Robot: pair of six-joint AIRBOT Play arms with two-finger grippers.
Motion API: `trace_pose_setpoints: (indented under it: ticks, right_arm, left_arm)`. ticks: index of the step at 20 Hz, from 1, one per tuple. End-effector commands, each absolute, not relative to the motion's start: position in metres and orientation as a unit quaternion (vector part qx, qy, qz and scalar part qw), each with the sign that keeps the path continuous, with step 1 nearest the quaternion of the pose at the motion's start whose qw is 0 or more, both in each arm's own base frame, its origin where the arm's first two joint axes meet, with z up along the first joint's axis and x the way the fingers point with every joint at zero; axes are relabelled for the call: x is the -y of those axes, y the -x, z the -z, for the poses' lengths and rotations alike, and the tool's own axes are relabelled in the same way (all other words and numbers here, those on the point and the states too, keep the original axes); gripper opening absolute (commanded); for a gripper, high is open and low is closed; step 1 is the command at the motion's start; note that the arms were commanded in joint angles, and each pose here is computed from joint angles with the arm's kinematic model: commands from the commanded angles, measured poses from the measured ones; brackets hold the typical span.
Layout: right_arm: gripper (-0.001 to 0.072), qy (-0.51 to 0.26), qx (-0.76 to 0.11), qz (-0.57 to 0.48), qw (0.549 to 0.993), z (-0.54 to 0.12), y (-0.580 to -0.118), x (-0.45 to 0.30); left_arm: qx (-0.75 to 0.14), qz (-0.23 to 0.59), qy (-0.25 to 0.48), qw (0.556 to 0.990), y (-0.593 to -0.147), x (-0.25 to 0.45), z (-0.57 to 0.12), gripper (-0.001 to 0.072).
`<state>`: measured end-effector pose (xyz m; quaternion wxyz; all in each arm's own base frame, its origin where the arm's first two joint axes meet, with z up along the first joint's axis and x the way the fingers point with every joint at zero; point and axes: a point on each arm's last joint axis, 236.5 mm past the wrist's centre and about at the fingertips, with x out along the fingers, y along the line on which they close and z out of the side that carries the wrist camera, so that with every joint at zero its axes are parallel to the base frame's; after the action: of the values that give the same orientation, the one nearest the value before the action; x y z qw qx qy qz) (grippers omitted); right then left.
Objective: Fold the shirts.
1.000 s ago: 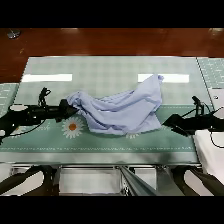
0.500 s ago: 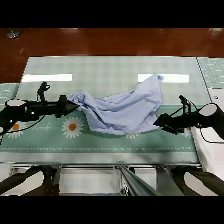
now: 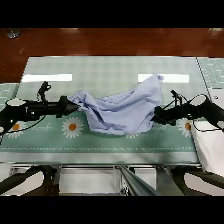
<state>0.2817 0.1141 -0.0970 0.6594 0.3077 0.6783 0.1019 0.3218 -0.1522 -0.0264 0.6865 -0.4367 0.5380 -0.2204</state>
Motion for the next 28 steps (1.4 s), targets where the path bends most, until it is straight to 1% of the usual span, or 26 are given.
trace_pose_setpoints:
  ticks: [1, 2, 3, 4, 6, 8, 9, 10, 12, 14, 16, 18, 21, 23, 25, 26, 28]
  right_arm:
    - [0.0024, -0.294, -0.671, -0.154, 0.663, 0.083, -0.287, -0.125]
    - [0.0024, -0.276, -0.66, -0.166, 0.678, 0.067, -0.297, -0.123]
    - [0.0023, -0.257, -0.64, -0.177, 0.702, 0.043, -0.314, -0.119]
    - [0.0023, -0.233, -0.607, -0.178, 0.739, 0.008, -0.339, -0.112]
    - [0.0023, -0.177, -0.505, -0.172, 0.827, -0.087, -0.39, -0.092]
    - [0.0023, -0.147, -0.377, -0.151, 0.902, -0.206, -0.422, -0.075]
    - [0.0023, -0.135, -0.315, -0.151, 0.927, -0.264, -0.423, -0.072]
    - [0.0023, -0.122, -0.25, -0.153, 0.948, -0.324, -0.414, -0.07]
    - [0.0023, -0.093, -0.141, -0.153, 0.974, -0.419, -0.376, -0.067]
    - [0.0023, -0.061, -0.056, -0.138, 0.987, -0.483, -0.324, -0.06]
    - [0.0024, -0.036, 0.005, -0.105, 0.994, -0.52, -0.269, -0.047]
    - [0.0024, -0.022, 0.046, -0.074, 0.996, -0.539, -0.218, -0.035]
    - [0.0024, -0.011, 0.083, -0.058, 0.995, -0.551, -0.157, -0.031]
    - [0.0024, -0.008, 0.071, -0.049, 0.996, -0.541, -0.133, -0.029]
    - [0.0024, -0.012, 0.052, -0.038, 0.998, -0.53, -0.123, -0.024]
    - [0.0024, -0.011, 0.037, -0.037, 0.999, -0.523, -0.124, -0.024]
    - [0.0024, -0.012, -0.011, -0.039, 0.999, -0.499, -0.134, -0.025]
  left_arm:
    - [-0.534, 0.235, 0.436, 0.685, -0.323, 0.155, 0.018, 0.0023]
    - [-0.525, 0.249, 0.431, 0.69, -0.328, 0.156, 0.004, 0.0023]
    - [-0.499, 0.273, 0.413, 0.711, -0.339, 0.154, -0.021, 0.0023]
    - [-0.462, 0.293, 0.388, 0.742, -0.354, 0.15, -0.053, 0.0022]
    - [-0.365, 0.322, 0.337, 0.806, -0.384, 0.143, -0.144, 0.0022]
    - [-0.261, 0.353, 0.282, 0.853, -0.393, 0.141, -0.25, 0.0022]
    - [-0.218, 0.365, 0.257, 0.868, -0.389, 0.141, -0.295, 0.0022]
    - [-0.174, 0.373, 0.226, 0.883, -0.381, 0.142, -0.34, 0.0022]
    - [-0.116, 0.361, 0.172, 0.909, -0.361, 0.136, -0.404, 0.0022]
    - [-0.087, 0.314, 0.117, 0.938, -0.339, 0.122, -0.441, 0.0022]
    - [-0.078, 0.239, 0.07, 0.965, -0.314, 0.096, -0.463, 0.0022]
    - [-0.067, 0.182, 0.042, 0.98, -0.283, 0.076, -0.476, 0.0022]
    - [-0.02, 0.147, 0.008, 0.989, -0.223, 0.069, -0.5, 0.0022]
    - [0.008, 0.148, -0.005, 0.989, -0.185, 0.075, -0.511, 0.0022]
    - [0.004, 0.151, -0.019, 0.988, -0.155, 0.081, -0.504, 0.0022]
    - [-0.01, 0.152, -0.024, 0.988, -0.147, 0.083, -0.496, 0.0022]
    - [-0.054, 0.156, -0.018, 0.986, -0.145, 0.084, -0.476, 0.0022]
